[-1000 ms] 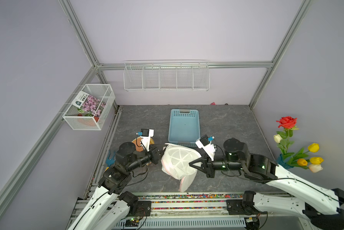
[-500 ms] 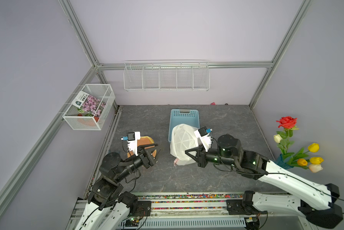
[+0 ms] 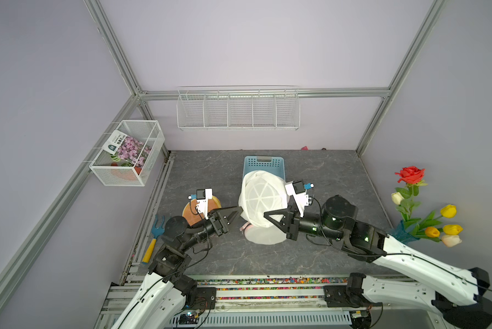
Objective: Turn the laundry bag inside out
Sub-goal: Turn over the laundry bag.
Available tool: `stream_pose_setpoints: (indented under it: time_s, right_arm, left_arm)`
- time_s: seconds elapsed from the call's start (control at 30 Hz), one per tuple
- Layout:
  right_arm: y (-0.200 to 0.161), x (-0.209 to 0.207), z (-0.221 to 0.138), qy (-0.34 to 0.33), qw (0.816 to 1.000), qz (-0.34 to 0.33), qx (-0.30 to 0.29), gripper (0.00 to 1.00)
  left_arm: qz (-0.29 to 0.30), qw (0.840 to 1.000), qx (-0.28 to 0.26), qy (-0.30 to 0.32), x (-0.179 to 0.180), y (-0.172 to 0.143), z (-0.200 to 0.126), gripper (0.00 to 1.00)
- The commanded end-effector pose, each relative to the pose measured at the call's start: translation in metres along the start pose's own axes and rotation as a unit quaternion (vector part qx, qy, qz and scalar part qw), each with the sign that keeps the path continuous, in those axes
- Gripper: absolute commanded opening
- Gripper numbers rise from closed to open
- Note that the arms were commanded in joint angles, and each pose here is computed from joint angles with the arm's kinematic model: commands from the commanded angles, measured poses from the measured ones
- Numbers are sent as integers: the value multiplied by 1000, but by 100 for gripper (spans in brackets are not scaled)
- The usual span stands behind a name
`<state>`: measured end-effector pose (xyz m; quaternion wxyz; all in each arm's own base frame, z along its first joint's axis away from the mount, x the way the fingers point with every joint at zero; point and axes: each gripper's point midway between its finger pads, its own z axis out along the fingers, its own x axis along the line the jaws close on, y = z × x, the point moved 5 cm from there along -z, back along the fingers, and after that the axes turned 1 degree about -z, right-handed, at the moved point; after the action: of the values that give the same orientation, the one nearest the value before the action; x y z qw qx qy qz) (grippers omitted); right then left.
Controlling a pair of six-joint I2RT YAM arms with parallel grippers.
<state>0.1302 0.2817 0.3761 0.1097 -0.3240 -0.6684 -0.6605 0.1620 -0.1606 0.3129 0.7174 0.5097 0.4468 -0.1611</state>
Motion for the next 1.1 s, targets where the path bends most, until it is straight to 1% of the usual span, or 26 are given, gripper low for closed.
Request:
stream_pose_setpoints:
  time_s: [0.0,0.07,0.1,0.13,0.17,0.2,0.23,0.3,0.33,0.37,0.5,0.57,0.67,0.77,0.83,0.9,0.93,1.0,1.03,1.07]
  right_arm:
    - [11,9,1,40,998,16,-37,0]
    - [13,9,1,47,997,21,-51,0]
    - [15,10,1,51,997,23,-59,0]
    - [17,10,0,54,996,24,-65,0]
    - [19,10,-1,56,996,28,-71,0]
    - [20,11,-1,61,995,31,-76,0]
    - [21,11,-2,61,995,32,-78,0]
    - [23,11,-3,60,994,34,-83,0]
    - [24,11,-5,60,994,37,-89,0]
    - [26,11,-8,61,992,41,-98,0]
    - [34,18,-20,99,985,43,-136,0]
    - [38,22,-29,110,983,39,-143,0]
    - [40,28,-43,132,979,35,-148,0]
    - [38,34,-56,163,975,27,-151,0]
    - [34,40,-63,183,973,15,-140,0]
    - [26,46,-64,214,969,3,-121,0]
    - [22,45,-60,216,971,4,-101,0]
    - [8,40,-45,214,976,13,-41,0]
    - [2,35,-38,208,978,18,-18,0]
    - [-5,34,-33,218,976,19,3,0]
  left_arm:
    - [-10,997,-23,-67,-18,8,-1,60]
    - [-16,997,-17,-73,-16,6,1,61]
    - [-33,997,-16,-73,-15,5,0,61]
    - [-35,997,-20,-72,-15,5,-1,59]
    - [-33,996,-27,-72,-16,5,-4,45]
    - [-34,997,-37,-66,-15,6,-6,26]
    - [-33,997,-45,-60,-15,7,-8,15]
    - [-37,997,-58,-38,-13,10,-12,2]
    - [-21,997,-63,-28,-13,10,-14,0]
    - [-17,997,-70,-21,-12,11,-16,0]
    - [-23,995,-94,31,5,10,-22,0]
    - [-27,991,-111,64,15,10,-27,0]
    - [-23,988,-129,85,20,14,-31,0]
    - [-28,983,-130,129,33,20,-31,0]
    - [-43,983,-116,139,45,22,-25,0]
    - [-78,984,-76,144,61,24,-12,0]
    - [-91,986,-58,131,64,25,-5,0]
    - [-100,990,-15,97,60,30,13,0]
    - [-93,992,4,86,54,34,19,0]
    - [-82,993,22,87,49,38,24,3]
